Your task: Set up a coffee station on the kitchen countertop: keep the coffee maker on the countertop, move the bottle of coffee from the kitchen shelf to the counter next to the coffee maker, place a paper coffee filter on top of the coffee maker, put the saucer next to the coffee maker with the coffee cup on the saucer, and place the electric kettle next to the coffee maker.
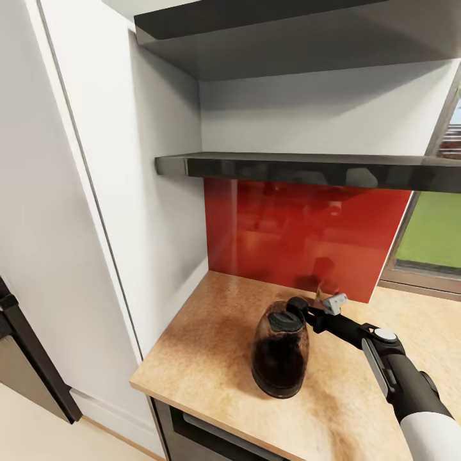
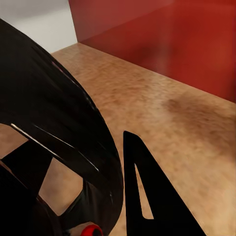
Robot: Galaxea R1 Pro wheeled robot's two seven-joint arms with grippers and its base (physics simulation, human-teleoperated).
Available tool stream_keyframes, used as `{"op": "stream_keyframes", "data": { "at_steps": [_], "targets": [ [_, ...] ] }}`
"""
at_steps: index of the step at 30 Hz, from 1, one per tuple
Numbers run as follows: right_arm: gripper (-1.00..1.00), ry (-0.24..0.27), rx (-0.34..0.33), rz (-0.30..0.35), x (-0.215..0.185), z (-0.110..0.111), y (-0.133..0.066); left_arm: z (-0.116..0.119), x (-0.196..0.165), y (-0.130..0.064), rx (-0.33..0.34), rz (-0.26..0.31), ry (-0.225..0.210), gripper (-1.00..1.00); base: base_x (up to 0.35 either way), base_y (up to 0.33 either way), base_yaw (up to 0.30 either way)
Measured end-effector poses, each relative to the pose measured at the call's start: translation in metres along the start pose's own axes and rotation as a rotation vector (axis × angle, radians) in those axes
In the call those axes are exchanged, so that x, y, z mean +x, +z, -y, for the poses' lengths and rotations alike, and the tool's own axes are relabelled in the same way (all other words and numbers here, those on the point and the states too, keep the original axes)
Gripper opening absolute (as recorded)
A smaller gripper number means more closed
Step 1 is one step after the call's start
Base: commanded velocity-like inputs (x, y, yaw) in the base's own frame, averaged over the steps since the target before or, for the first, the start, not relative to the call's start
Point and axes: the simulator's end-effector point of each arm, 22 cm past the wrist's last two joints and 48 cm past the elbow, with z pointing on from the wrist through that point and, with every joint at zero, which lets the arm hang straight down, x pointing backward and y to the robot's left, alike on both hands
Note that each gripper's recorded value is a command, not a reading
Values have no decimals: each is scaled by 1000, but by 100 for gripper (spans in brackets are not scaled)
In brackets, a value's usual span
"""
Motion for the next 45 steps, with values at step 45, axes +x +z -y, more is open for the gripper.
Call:
{"op": "stream_keyframes", "data": {
  "at_steps": [45],
  "targets": [
    [-100, -56, 18, 92, -108, -20, -35, 2, -3, 1, -4, 3, -6, 100, 0, 0, 0]
  ]
}}
